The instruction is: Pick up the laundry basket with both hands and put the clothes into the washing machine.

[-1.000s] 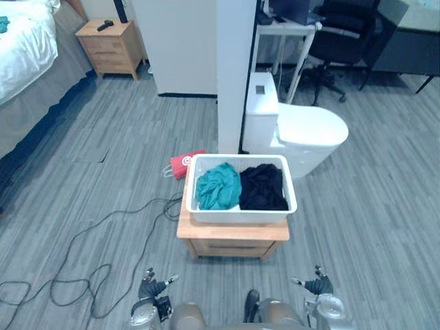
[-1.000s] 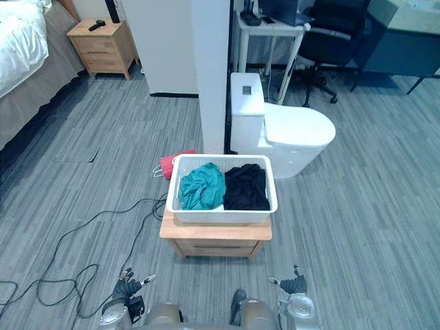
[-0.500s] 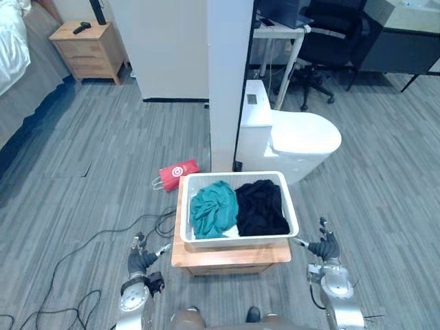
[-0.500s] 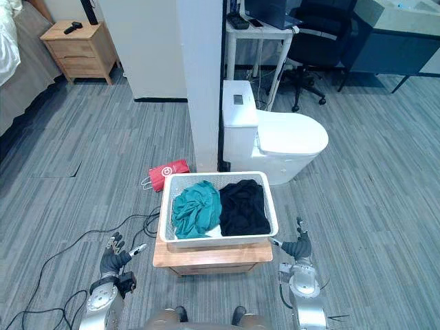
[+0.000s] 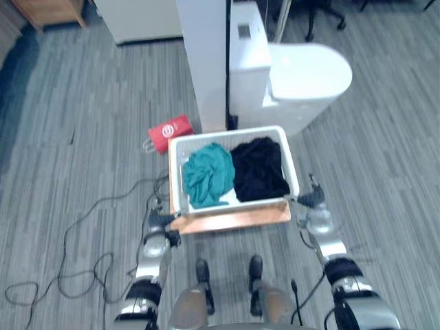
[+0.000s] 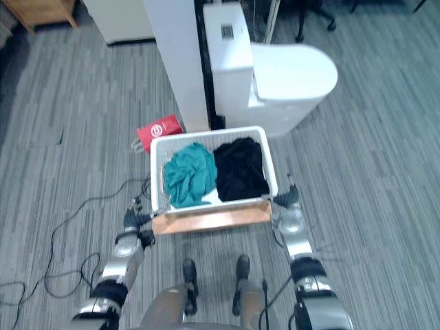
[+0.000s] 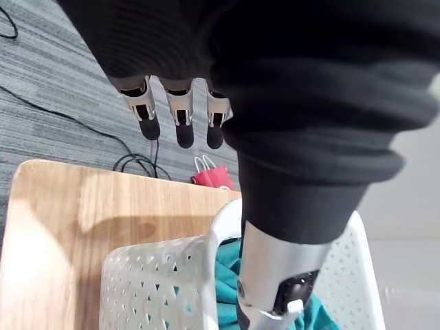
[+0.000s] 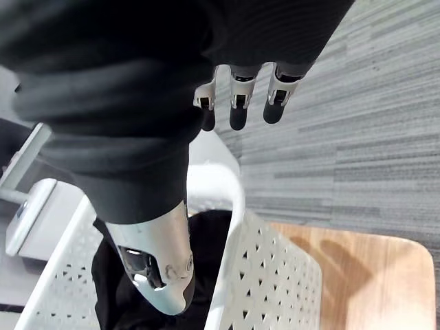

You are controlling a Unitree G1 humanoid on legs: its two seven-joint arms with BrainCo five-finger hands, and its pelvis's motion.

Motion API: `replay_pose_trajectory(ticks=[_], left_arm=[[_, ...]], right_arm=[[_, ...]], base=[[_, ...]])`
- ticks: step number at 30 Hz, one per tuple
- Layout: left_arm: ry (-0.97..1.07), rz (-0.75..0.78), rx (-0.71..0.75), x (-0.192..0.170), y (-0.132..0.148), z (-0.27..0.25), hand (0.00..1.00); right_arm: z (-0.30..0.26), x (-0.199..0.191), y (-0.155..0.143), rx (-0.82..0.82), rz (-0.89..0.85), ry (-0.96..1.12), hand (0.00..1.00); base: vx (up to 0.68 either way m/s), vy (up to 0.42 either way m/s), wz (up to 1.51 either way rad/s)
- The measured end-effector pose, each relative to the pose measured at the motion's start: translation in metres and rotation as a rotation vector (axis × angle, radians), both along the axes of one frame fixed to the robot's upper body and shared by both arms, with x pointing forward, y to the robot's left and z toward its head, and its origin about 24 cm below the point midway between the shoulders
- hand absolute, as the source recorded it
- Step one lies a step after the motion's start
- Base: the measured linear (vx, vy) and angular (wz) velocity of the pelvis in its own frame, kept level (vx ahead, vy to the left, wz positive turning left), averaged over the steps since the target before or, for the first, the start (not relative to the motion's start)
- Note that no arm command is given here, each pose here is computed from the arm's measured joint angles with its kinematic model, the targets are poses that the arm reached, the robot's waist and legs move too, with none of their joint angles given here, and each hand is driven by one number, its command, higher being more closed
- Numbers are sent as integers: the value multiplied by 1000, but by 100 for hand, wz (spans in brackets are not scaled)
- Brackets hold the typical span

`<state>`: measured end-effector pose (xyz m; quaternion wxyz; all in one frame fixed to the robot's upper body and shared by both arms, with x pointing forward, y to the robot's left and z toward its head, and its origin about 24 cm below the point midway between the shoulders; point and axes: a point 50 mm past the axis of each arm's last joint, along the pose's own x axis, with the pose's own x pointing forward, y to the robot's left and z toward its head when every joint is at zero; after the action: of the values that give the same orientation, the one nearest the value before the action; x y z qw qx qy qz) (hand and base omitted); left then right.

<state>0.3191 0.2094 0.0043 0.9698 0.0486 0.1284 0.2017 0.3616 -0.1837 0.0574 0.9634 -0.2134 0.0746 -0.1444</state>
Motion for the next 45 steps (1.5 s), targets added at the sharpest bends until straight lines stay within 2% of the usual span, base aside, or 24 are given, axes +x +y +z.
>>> replay_pose_trajectory(ticks=[2,3,4,10,16,24,27,33,39,45], left_arm=[[-30,-18,31,15,0,16,0],[-61,-27,34,24,-3,28,100],[-81,-41,50,34,-6,39,100],[-150,-109,107,59,-20,75,100],[-179,-76,183,62,1,92,100],[-172,-86,197,59,1,90,100],[-192,-101,189,43,0,78,100],[-229,-138,102,-18,-14,45,100],[-125,-169,-14,-90,-22,5,100],[-125,-208,-17,-112,-26,7,100]], right_arm=[[18,13,2,-13,-1,-31,0],[30,20,3,-20,-4,-45,0],[43,28,7,-24,4,-67,100],[67,40,5,-29,-12,-96,100],[66,41,7,44,-5,-92,100],[50,28,8,133,15,-98,100],[35,10,6,182,13,-122,100],[15,-46,-10,218,-17,-203,100],[-25,-111,-14,219,-15,-95,100],[-28,-148,-17,213,-24,-92,100]], base=[[-127,-15,-1],[-81,-5,1],[-71,-1,4],[-12,6,1],[25,3,1],[13,-14,-6],[48,-10,-10],[61,3,-12],[103,26,-33],[20,43,-65]])
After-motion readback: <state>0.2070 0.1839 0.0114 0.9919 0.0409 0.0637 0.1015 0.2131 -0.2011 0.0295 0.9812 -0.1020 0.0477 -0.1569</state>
